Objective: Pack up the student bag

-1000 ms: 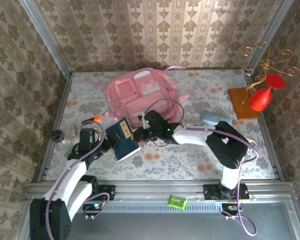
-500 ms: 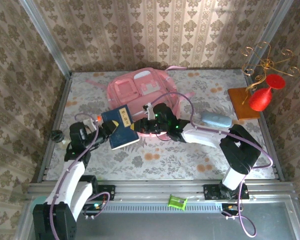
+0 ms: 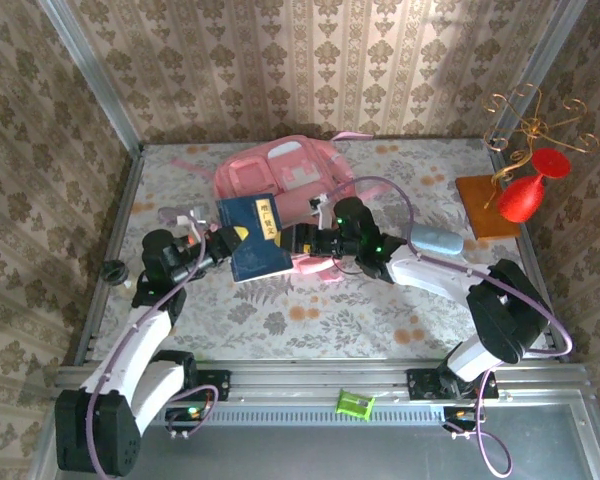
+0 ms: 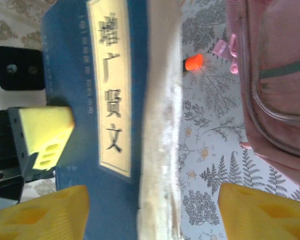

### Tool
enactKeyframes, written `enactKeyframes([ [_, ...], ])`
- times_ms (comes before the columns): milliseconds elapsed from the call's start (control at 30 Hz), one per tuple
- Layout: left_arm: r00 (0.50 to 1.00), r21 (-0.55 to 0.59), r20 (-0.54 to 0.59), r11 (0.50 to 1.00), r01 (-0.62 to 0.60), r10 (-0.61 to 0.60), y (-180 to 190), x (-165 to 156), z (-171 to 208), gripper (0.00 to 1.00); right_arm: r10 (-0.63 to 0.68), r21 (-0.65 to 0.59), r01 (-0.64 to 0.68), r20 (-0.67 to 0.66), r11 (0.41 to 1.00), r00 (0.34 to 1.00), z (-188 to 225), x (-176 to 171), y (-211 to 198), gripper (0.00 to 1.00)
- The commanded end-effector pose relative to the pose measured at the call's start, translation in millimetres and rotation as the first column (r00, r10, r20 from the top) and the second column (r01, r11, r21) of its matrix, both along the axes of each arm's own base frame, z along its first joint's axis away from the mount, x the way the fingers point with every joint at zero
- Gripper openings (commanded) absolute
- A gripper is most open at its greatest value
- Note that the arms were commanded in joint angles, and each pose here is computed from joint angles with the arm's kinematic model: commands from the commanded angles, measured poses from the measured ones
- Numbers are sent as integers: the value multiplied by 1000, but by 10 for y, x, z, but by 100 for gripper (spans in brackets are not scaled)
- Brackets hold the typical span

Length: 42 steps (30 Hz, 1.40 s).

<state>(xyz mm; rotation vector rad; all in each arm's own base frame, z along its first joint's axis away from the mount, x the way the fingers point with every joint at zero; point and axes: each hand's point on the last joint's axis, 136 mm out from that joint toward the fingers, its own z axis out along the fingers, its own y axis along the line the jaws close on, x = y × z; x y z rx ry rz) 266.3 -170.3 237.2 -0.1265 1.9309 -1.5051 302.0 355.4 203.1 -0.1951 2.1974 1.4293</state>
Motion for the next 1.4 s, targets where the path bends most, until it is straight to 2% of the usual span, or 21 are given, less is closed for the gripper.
enactKeyframes([
  [0, 988, -71, 148, 996, 53, -42, -98, -3, 521, 0, 51, 67, -54, 48, 996, 998, 209, -88, 40, 78],
  [133, 985, -117, 163, 990, 77, -57, -176, 24, 626, 0, 84, 149, -94, 71, 984, 994, 397, -133, 97, 79],
  [233, 985, -135, 159, 987, 89, -67, -231, 59, 661, 0, 101, 212, -117, 85, 970, 991, 515, -163, 118, 70],
  [433, 992, -51, 117, 997, 57, -51, -291, 167, 484, 1, 13, 239, -32, 80, 970, 997, 594, -84, -109, 21],
  [467, 994, -33, 103, 998, 47, -43, -295, 196, 429, 9, -15, 230, -2, 72, 973, 997, 573, -51, -177, 9],
  [500, 995, -9, 90, 999, 42, -41, -305, 223, 368, 21, -49, 222, 33, 66, 974, 997, 570, -12, -263, 1],
  [567, 996, 63, 80, 998, 32, -37, -329, 278, 231, 47, -104, 201, 92, 50, 975, 993, 532, 59, -451, 0],
  [633, 996, 193, 93, 981, -29, 11, -311, 377, 26, 59, -171, 146, 165, 31, 976, 985, 475, 145, -734, 0],
  [667, 993, 281, 112, 958, -53, 23, -320, 416, -73, 64, -209, 98, 206, 22, 974, 978, 430, 191, -899, 0],
  [733, 982, 476, 186, 878, -51, -44, -468, 434, -235, 67, -279, 11, 279, 15, 960, 960, 333, 259, -1226, 0],
  [800, 966, 639, 207, 769, -12, -157, -710, 433, -447, 68, -357, -56, 357, -1, 933, 934, 257, 324, -1606, 0],
  [967, 891, 820, 171, 563, 109, -422, -1304, 416, -882, 69, -478, -131, 473, -4, 871, 878, 218, 350, -2286, 0],
  [1067, 841, 897, 112, 418, 144, -529, -1541, 395, -1172, 69, -509, -159, 503, 7, 849, 861, 196, 317, -2474, 0],
  [1100, 830, 908, 86, 386, 162, -551, -1588, 400, -1254, 68, -513, -164, 508, 10, 846, 858, 174, 301, -2495, 0],
  [1167, 832, 921, 51, 348, 175, -552, -1623, 466, -1374, 64, -506, -167, 500, 4, 850, 863, 124, 271, -2486, 0],
  [1233, 840, 927, 33, 331, 177, -541, -1631, 548, -1430, 54, -499, -170, 492, -2, 854, 866, 77, 241, -2478, 0],
  [1300, 841, 923, 30, 338, 185, -541, -1646, 575, -1425, 44, -496, -171, 488, -6, 856, 868, 41, 212, -2473, 0],
  [1367, 838, 908, 33, 366, 203, -545, -1673, 574, -1402, 36, -496, -172, 487, -8, 856, 868, 12, 184, -2476, 0],
])
